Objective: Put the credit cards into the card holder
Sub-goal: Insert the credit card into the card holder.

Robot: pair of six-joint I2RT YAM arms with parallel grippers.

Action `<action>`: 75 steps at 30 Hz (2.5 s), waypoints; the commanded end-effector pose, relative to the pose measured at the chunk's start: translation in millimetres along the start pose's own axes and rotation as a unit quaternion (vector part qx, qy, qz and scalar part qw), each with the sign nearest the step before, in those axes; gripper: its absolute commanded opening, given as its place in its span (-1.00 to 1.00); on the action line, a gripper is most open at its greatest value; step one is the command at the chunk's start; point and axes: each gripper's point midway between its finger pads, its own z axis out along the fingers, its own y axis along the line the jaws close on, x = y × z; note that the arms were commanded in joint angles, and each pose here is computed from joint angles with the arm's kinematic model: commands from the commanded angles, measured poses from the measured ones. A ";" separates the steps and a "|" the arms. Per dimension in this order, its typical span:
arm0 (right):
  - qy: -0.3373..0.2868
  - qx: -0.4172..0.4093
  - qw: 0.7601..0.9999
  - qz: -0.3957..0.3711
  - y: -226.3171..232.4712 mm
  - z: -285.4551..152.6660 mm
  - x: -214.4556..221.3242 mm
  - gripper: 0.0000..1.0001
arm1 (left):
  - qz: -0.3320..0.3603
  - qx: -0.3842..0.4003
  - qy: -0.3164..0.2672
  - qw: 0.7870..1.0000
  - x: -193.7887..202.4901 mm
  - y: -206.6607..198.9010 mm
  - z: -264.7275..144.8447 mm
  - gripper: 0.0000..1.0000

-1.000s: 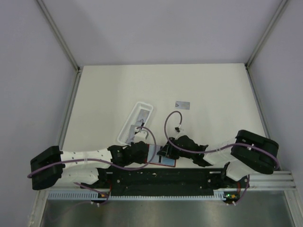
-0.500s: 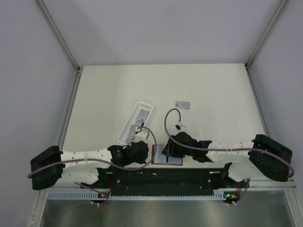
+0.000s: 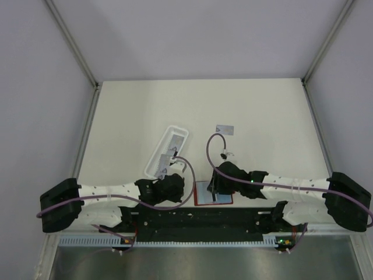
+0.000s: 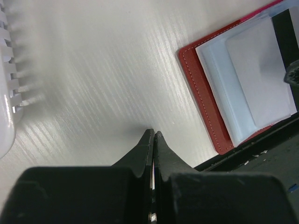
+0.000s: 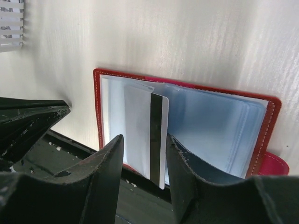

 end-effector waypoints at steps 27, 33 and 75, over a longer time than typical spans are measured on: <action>0.002 0.096 0.993 -0.071 -25.7 -3.1 -13.3 -1.00 | 0.015 0.061 0.004 0.998 -16.7 -45.7 16.3 -1.00; 0.022 0.064 0.995 -0.067 -14.1 7.9 -3.8 -1.00 | 0.018 0.066 0.011 0.998 -14.5 -50.1 19.5 -1.00; -0.106 0.026 0.993 -0.035 -23.1 -51.6 -61.9 0.15 | -0.048 0.008 -0.133 0.990 -74.3 4.2 -53.8 -0.51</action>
